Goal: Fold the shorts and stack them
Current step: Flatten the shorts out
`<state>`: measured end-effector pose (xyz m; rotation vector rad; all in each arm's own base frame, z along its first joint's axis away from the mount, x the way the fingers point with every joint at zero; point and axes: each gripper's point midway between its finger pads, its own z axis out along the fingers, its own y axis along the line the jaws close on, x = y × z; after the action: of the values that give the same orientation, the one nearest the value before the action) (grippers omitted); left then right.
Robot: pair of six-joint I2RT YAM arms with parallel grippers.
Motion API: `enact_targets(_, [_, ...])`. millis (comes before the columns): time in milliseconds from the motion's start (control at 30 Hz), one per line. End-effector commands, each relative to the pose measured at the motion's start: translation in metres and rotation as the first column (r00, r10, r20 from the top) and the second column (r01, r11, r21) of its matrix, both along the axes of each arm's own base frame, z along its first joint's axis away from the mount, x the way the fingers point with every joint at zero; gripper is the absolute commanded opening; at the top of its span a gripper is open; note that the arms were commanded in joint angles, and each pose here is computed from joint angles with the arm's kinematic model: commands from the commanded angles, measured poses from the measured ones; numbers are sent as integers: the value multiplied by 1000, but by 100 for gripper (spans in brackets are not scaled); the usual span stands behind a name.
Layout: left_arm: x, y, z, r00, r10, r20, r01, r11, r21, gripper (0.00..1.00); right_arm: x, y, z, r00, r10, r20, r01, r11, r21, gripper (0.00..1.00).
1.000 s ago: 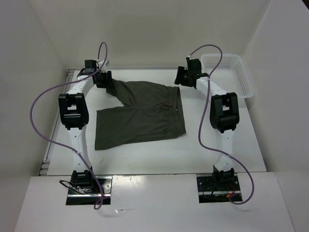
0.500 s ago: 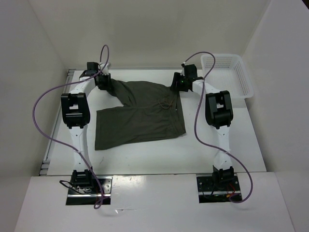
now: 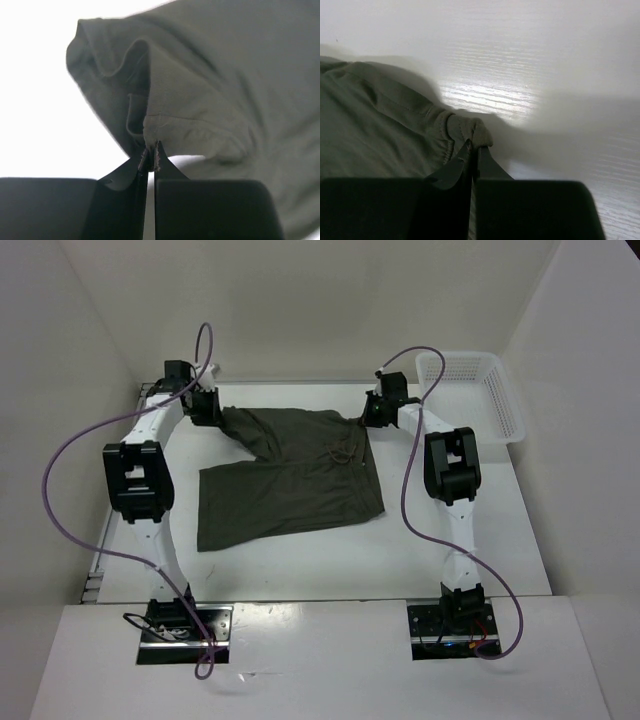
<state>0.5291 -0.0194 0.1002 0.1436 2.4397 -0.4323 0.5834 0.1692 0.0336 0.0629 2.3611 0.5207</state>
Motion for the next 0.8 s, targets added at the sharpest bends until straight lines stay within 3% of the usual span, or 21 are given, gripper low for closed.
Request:
enact_targets(0, [-55, 5, 27, 998, 28, -65, -26, 999, 32, 5, 6, -14, 52, 996, -22, 83, 24, 999, -25, 0])
enact_targets(133, [-112, 11, -14, 967, 64, -249, -46, 996, 78, 5, 2, -15, 49, 997, -16, 76, 18, 999, -33, 0])
enact_targets(300, [-177, 19, -60, 880, 98, -465, -64, 994, 89, 15, -5, -8, 51, 997, 2, 72, 0, 1000, -28, 0])
enact_targets(533, [-219, -6, -39, 808, 7, -589, -77, 993, -93, 28, -9, -9, 49, 998, 8, 66, -6, 999, -36, 0])
enact_targets(567, [-232, -12, -34, 774, -13, -633, -84, 989, -122, 30, -9, -10, 54, 997, 14, 78, -11, 999, -41, 0])
enact_targets(667, [-220, -10, -24, 792, -12, -611, -93, 986, -140, 36, -11, -9, 50, 997, 27, 71, -24, 999, -44, 0])
enact_targets(733, [-196, -9, -15, 833, -21, -553, -92, 980, -176, 38, -14, -8, 47, 998, 35, 60, -33, 999, -38, 0])
enact_targets(767, [-167, -2, -6, 877, -14, -480, -86, 979, -186, 40, -16, -1, 47, 997, 51, 59, -49, 998, -32, 0])
